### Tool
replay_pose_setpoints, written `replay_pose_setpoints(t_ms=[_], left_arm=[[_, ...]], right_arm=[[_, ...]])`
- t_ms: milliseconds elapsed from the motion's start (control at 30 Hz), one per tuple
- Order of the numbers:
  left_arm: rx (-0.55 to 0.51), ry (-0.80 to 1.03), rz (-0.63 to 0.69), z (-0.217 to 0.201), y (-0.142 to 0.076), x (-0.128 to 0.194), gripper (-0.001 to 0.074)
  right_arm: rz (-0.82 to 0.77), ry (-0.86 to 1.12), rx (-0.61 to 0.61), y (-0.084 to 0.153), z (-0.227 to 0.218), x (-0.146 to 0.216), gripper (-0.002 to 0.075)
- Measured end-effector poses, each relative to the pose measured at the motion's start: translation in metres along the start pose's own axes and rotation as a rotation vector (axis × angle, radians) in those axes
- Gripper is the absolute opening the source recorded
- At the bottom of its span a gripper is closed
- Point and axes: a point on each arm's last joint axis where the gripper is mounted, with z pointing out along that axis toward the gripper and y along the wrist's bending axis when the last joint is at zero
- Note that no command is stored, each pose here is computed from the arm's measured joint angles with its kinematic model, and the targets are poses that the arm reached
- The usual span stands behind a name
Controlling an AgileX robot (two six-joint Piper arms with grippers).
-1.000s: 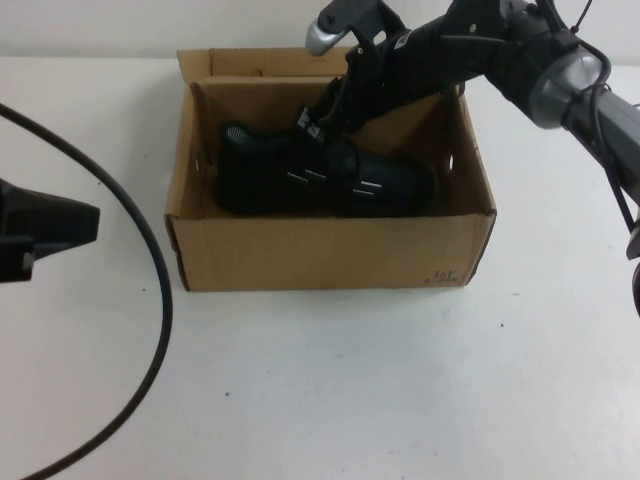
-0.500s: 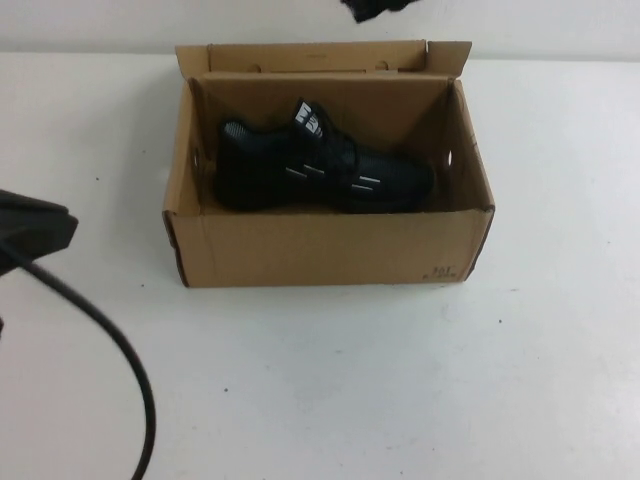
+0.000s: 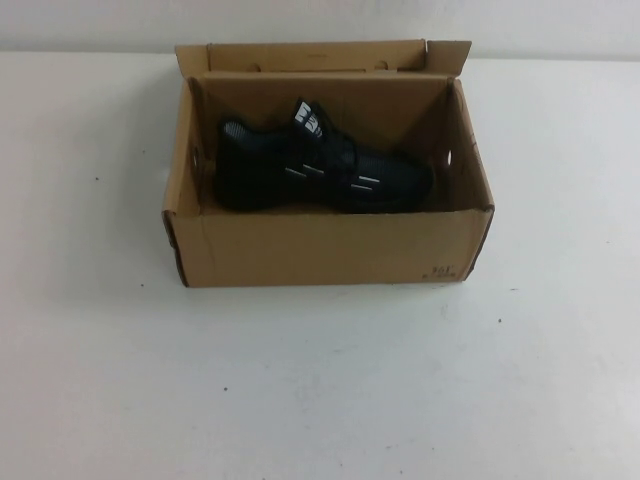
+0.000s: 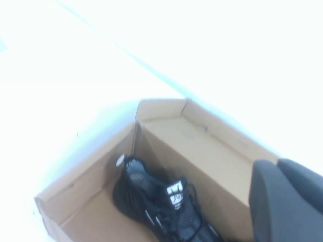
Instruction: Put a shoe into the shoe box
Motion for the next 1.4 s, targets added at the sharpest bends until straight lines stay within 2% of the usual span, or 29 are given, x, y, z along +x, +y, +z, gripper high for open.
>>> replay_pose_setpoints(t_ms=[167, 267, 367, 633, 800, 900, 1400], left_arm=[[-0.09, -0.08, -0.086, -0.011, -0.01, 0.027, -0.0001], [-0.115, -0.083, -0.122, -0.009, -0.012, 0.042, -0.0001], [-0.111, -0.058, -0.164, -0.004, -0.013, 0.053, -0.0001], [-0.128, -0.066, -0.18, -0.003, -0.012, 0.055, -0.0001], [-0.137, -0.073, -0.18, -0.003, -0.011, 0.054, -0.0001], [-0.14, -0.075, -0.18, -0.003, -0.01, 0.054, -0.0001], [-0.139, -0.076, -0.182, -0.003, -0.011, 0.054, -0.0001]], right_arm=[[0.019, -0.102, 0.06, 0.013, -0.044, 0.017, -0.0015], [0.034, -0.159, 0.108, 0.02, -0.061, 0.044, -0.0015], [0.052, -0.205, 0.163, 0.027, -0.071, 0.085, -0.0015], [0.151, -0.216, 0.255, 0.055, -0.092, 0.237, -0.0015], [0.182, -0.207, 0.285, 0.065, -0.097, 0.298, -0.0017], [0.187, -0.2, 0.287, 0.068, -0.097, 0.31, -0.0017], [0.197, -0.184, 0.277, 0.069, -0.097, 0.313, -0.0017]])
